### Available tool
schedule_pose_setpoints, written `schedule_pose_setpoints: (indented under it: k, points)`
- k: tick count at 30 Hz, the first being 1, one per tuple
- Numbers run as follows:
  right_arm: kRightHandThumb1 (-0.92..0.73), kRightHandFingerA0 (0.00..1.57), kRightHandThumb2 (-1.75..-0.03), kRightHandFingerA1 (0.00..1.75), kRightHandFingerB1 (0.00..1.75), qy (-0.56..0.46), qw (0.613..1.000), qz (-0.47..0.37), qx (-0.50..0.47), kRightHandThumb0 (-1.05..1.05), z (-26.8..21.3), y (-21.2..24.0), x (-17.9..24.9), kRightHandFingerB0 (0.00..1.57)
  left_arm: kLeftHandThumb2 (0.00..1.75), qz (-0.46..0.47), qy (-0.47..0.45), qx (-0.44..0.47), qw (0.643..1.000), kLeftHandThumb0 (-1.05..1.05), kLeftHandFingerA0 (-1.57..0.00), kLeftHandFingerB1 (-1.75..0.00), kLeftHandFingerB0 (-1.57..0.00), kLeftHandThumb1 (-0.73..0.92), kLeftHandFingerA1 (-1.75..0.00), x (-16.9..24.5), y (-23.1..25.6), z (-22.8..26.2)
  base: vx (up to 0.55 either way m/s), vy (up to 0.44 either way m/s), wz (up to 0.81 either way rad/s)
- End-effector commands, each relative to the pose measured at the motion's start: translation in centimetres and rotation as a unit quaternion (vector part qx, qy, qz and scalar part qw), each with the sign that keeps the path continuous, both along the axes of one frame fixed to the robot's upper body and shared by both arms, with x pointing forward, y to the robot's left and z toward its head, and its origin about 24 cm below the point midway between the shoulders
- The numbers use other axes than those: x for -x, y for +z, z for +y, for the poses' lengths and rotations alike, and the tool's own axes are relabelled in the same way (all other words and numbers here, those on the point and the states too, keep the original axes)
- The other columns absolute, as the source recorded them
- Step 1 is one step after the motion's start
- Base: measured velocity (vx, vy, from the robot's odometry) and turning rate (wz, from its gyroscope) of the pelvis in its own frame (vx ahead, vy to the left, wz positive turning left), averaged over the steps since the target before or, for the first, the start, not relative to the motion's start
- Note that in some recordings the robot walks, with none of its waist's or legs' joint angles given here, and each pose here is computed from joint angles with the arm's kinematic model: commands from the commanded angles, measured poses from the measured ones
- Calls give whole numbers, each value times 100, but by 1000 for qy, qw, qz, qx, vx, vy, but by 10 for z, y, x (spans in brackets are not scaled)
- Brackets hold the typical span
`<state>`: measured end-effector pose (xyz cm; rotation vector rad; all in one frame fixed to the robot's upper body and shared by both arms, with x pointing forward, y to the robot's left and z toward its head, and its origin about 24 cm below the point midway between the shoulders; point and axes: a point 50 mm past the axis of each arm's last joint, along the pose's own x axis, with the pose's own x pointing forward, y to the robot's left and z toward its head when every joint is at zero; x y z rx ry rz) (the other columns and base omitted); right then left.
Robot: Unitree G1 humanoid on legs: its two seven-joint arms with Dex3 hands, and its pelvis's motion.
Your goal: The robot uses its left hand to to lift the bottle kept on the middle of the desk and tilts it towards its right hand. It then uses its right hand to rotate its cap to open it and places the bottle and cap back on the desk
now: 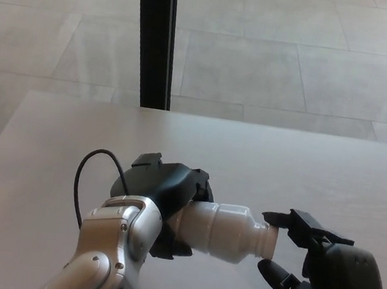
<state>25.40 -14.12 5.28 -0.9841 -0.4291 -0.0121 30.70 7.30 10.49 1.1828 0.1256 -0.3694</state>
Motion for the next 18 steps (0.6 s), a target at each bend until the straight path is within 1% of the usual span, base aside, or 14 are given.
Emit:
schedule_pose_setpoints:
  k: [1,2,3,4,5,6,7,9,10,11,12,13,15,18]
  points:
    - [-78,84,-62,175,87,8,1000,-24,4,-50,0,4,0,70,80,11,3,4,1000,-25,-79,-110,-82,63,-152,0,-3,0,0,0,0]
    - [-79,83,-62,175,87,10,1000,-23,5,-50,-1,4,1,69,82,10,3,3,1000,-22,-80,-108,-81,63,-151,0,-3,-1,0,0,0]
    - [-78,83,-61,175,86,11,1000,-24,4,-50,-1,4,1,70,77,11,4,4,1000,-29,-85,-129,-74,65,-173,0,-3,-1,0,0,0]
    - [-78,82,-61,175,84,12,1000,-26,3,-49,-1,4,1,71,82,11,5,3,1000,-23,-80,-102,-77,64,-159,0,-4,-2,0,0,0]
    - [-77,81,-59,175,82,14,999,-29,-1,-49,-1,4,2,71,80,11,4,1,1000,-24,-77,-85,-76,65,-147,0,-4,-2,0,0,0]
    - [-78,79,-58,175,83,16,999,-29,-5,-49,-2,4,2,70,79,12,4,2,1000,-25,-76,-84,-78,66,-146,1,-4,-2,0,0,0]
    - [-76,79,-57,175,79,16,999,-43,-14,-48,-3,5,3,73,80,11,0,-1,1000,-24,-79,-71,-77,67,-123,1,-5,-2,0,0,0]
    - [-75,78,-57,175,79,21,998,-65,-18,-46,-4,5,3,72,82,14,0,0,1000,-23,-78,-71,-76,67,-130,1,-5,-2,0,0,0]
    - [-75,78,-58,175,78,23,996,-79,-17,-45,-5,5,2,72,83,14,0,-3,1000,-22,-79,-80,-78,66,-136,1,-5,-1,0,0,0]
    - [-75,78,-58,175,78,24,996,-81,-18,-45,-5,5,2,72,83,14,0,-3,1000,-22,-79,-80,-78,66,-136,1,-5,-1,0,0,0]
    - [-73,77,-58,175,77,28,994,-100,-18,-44,-6,6,2,72,84,12,-2,-3,1000,-22,-77,-77,-78,65,-128,1,-5,-1,0,0,0]
    - [-72,76,-58,175,76,30,993,-113,-19,-44,-8,6,1,71,84,13,-1,-1,1000,-22,-78,-83,-80,65,-129,0,-5,-1,0,0,0]
    - [-75,72,-58,175,79,32,991,-130,-8,-43,-12,7,0,67,78,11,-4,-1,1000,-24,-79,-75,-76,66,-123,0,-5,-1,0,0,0]
    - [-76,66,-58,175,80,44,986,-156,22,-42,-20,10,-3,63,76,11,-6,2,1000,-24,-79,-76,-77,65,-121,0,-4,0,0,0,0]
